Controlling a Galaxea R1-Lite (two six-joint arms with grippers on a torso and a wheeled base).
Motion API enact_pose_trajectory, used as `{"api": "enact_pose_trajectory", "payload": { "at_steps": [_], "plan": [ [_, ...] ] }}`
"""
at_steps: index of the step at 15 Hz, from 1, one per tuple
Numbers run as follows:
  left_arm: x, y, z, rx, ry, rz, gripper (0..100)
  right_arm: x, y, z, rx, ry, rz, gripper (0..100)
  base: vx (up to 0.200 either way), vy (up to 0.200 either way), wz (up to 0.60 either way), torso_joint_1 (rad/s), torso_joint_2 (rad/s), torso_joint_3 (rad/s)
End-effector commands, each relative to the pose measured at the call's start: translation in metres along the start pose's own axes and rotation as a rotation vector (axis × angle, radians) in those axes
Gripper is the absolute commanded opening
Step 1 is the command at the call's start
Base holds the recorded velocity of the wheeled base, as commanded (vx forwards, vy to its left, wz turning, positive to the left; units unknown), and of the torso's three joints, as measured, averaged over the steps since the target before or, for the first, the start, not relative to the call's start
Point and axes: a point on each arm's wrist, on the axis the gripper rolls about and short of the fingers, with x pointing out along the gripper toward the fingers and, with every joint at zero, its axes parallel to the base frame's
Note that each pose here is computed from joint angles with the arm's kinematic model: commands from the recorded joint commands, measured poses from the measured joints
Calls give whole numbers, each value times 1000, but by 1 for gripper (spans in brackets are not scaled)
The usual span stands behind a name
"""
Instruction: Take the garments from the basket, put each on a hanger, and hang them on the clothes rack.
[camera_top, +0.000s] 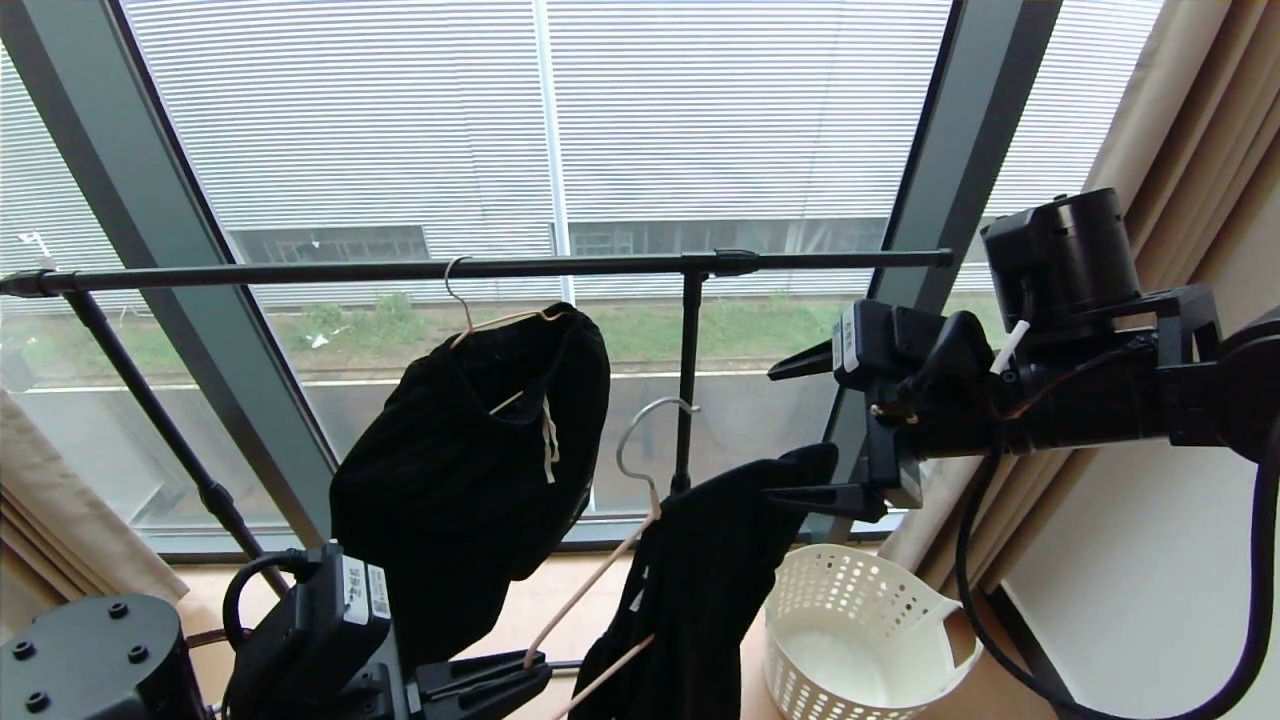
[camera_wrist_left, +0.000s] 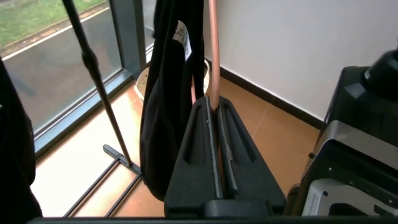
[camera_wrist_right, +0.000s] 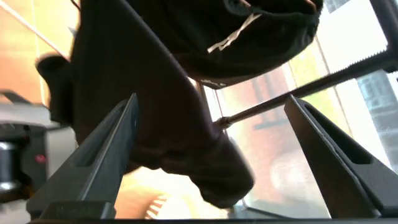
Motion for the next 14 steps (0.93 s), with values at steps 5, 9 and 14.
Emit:
{"api": "enact_pose_trajectory", "payload": {
  "at_steps": [5,9,14],
  "plan": [
    [-4,4,-2,24,2,1,0,-11,-27,1,-54,188,197,100,0,0,0,0,0,0],
    [-4,4,-2,35,2,-2,0,9,-24,-1,-39,226,299,100,0,0,0,0,0,0],
    [-4,3,-2,74,-4,-50,0,33,-29,0,-56,217,319,100,0,0,0,0,0,0]
  ]
}}
